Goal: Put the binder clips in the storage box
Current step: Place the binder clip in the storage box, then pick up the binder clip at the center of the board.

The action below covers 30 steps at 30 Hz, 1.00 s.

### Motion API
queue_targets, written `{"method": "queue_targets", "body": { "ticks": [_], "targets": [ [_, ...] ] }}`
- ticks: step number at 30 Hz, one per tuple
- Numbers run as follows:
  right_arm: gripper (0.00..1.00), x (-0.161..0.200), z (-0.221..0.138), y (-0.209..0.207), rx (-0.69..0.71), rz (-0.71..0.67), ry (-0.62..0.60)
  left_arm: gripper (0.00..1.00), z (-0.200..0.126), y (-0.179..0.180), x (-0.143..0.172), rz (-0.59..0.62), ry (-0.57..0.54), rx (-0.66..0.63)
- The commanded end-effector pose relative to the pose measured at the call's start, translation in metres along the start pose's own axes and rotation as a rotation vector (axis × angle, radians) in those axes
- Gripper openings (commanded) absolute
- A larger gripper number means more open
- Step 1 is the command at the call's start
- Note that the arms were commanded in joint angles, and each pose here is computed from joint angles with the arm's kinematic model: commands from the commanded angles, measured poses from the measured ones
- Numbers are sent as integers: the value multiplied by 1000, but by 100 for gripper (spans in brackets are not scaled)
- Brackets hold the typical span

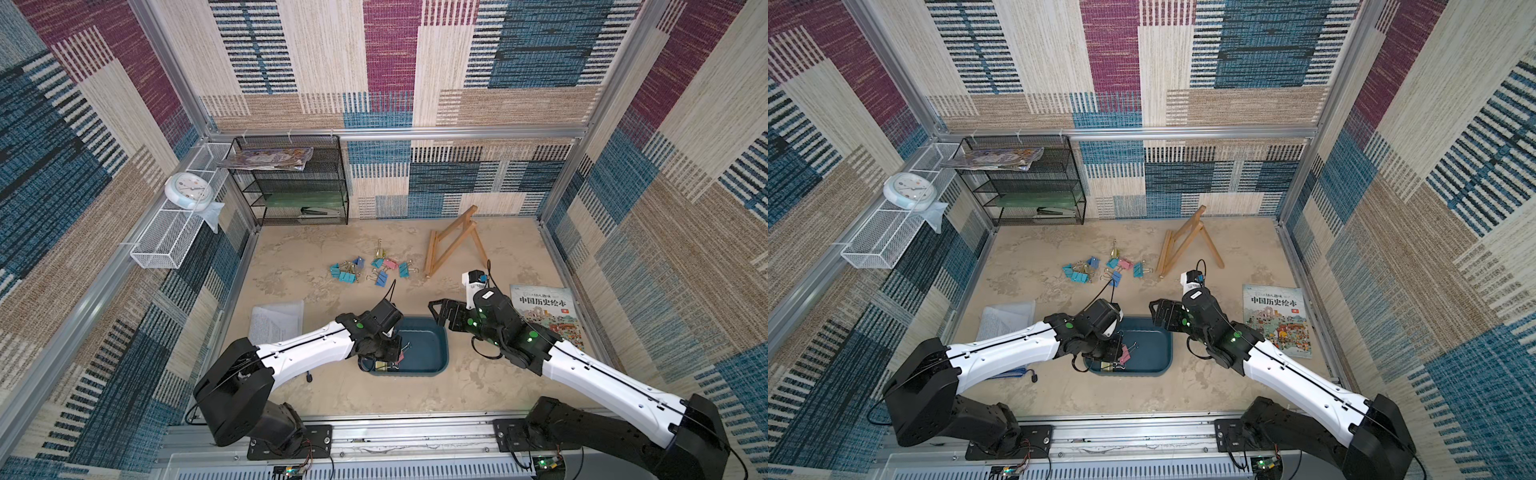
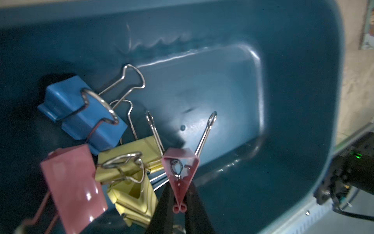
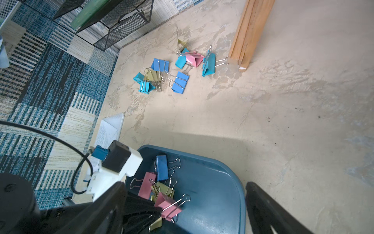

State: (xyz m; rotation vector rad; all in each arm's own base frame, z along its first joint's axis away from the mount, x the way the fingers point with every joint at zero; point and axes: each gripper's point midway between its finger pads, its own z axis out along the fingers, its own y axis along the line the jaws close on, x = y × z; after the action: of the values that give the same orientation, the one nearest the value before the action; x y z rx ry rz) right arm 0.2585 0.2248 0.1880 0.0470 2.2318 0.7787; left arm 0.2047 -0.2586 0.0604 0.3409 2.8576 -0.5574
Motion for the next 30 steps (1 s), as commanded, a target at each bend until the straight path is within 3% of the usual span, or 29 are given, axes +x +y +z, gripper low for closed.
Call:
{"method": "queue_targets", "body": {
  "ticks": [1,7,13,20,26,30],
  "targets": [
    [96,1,2,3,-15,4,7,24,3,10,-1,-4,-24,-46],
    [96,-5,4,11,-25,-21,8,48,-14,5,-11,-7,-97,-21],
    [96,-14,20,20,-5,-70,26,69,-57,1,-25,3,-227,-10],
    [92,-41,72,20,144,-140,89,99,-113,11,-32,-17,-449,17],
    [65,-62,126,5,335,-227,129,99,-123,29,-18,-15,-483,-26],
    [62,-72,154,-11,465,-289,138,99,-125,36,-12,-7,-482,-45]
  ]
}}
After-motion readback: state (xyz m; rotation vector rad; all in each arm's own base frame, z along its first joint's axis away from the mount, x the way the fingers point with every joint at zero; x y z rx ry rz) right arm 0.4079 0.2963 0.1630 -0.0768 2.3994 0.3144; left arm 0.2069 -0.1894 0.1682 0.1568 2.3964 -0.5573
